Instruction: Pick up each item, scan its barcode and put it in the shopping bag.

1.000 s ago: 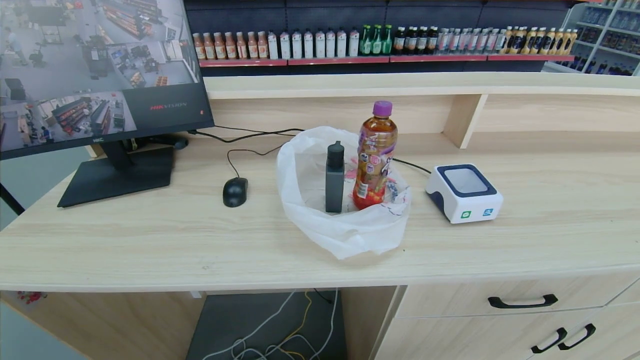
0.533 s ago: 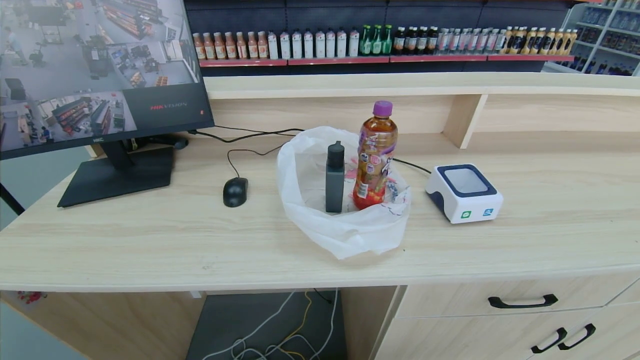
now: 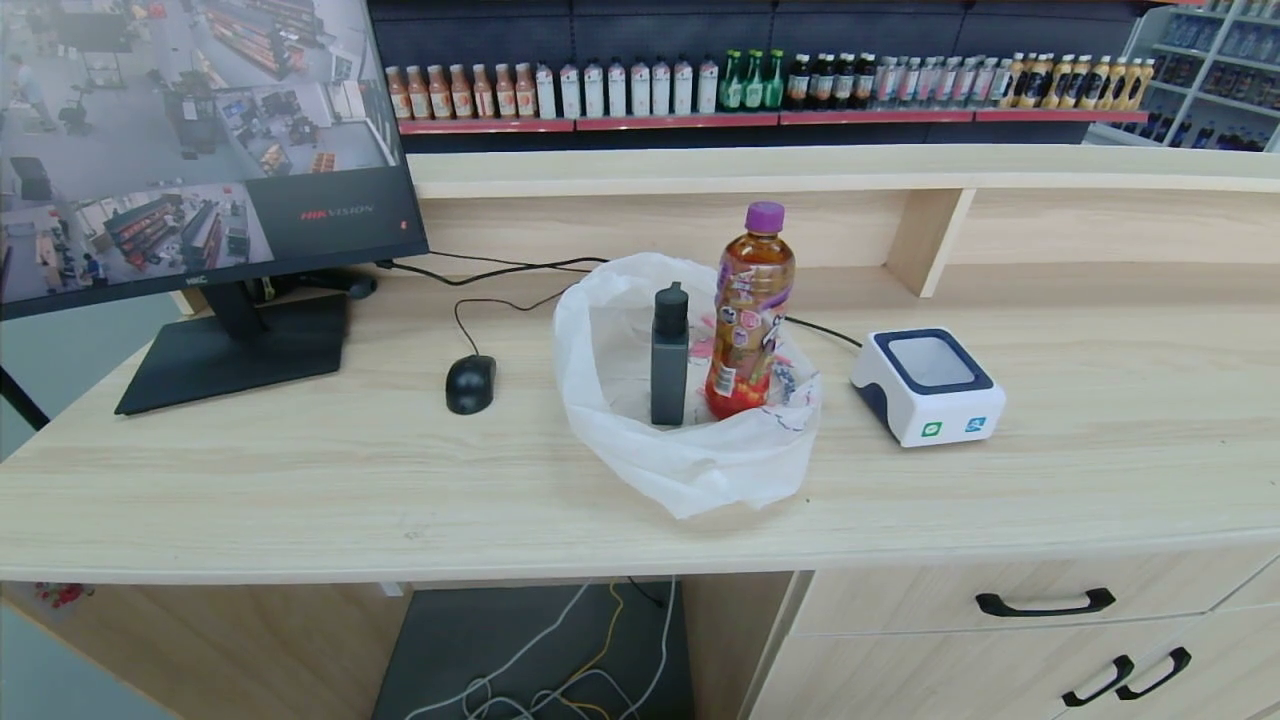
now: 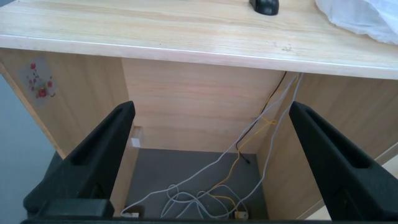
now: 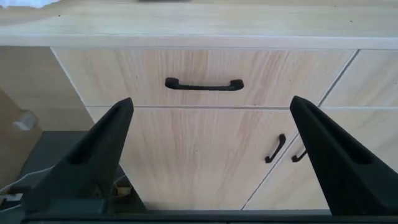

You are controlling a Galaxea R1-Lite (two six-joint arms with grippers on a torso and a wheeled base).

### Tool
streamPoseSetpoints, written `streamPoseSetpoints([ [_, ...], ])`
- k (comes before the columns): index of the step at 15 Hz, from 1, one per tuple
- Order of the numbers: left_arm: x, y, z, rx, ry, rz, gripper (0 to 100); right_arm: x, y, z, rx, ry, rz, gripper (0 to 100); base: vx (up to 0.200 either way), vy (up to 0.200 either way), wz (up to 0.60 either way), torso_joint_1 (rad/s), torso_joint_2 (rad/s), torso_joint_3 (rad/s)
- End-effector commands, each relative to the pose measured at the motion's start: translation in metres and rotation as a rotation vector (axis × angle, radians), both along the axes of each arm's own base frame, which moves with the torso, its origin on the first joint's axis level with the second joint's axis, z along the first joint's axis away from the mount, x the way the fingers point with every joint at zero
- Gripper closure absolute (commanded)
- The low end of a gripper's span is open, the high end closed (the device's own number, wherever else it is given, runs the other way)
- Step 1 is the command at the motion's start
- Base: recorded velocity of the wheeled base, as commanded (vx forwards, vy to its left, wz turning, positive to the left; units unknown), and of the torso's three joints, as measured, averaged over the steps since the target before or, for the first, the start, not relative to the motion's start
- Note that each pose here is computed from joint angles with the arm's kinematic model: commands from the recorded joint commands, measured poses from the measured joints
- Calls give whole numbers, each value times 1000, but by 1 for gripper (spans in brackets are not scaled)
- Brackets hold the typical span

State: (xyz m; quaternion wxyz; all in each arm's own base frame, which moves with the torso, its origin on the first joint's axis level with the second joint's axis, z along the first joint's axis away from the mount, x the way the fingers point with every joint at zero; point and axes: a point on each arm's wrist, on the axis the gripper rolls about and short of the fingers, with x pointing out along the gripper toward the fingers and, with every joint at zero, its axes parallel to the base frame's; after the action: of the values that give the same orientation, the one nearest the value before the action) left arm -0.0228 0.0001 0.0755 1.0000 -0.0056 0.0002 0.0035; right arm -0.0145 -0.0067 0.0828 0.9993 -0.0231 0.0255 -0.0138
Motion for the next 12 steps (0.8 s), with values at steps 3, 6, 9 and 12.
streamPoseSetpoints([
  [3, 0, 0, 0, 1, 0, 1, 0, 4, 1, 1, 8, 50, -88, 0, 0, 0, 0, 0, 0, 0],
  [6, 0, 0, 0, -1, 0, 1, 0, 2, 2, 0, 90, 28, -237, 0, 0, 0, 0, 0, 0, 0],
  [9, 0, 0, 0, -1, 0, 1, 0, -8, 6, -7, 3, -44, 16, 0, 0, 0, 0, 0, 0, 0],
  [12, 0, 0, 0, 1, 0, 1, 0, -8, 7, -7, 30, -48, 33, 0, 0, 0, 0, 0, 0, 0],
])
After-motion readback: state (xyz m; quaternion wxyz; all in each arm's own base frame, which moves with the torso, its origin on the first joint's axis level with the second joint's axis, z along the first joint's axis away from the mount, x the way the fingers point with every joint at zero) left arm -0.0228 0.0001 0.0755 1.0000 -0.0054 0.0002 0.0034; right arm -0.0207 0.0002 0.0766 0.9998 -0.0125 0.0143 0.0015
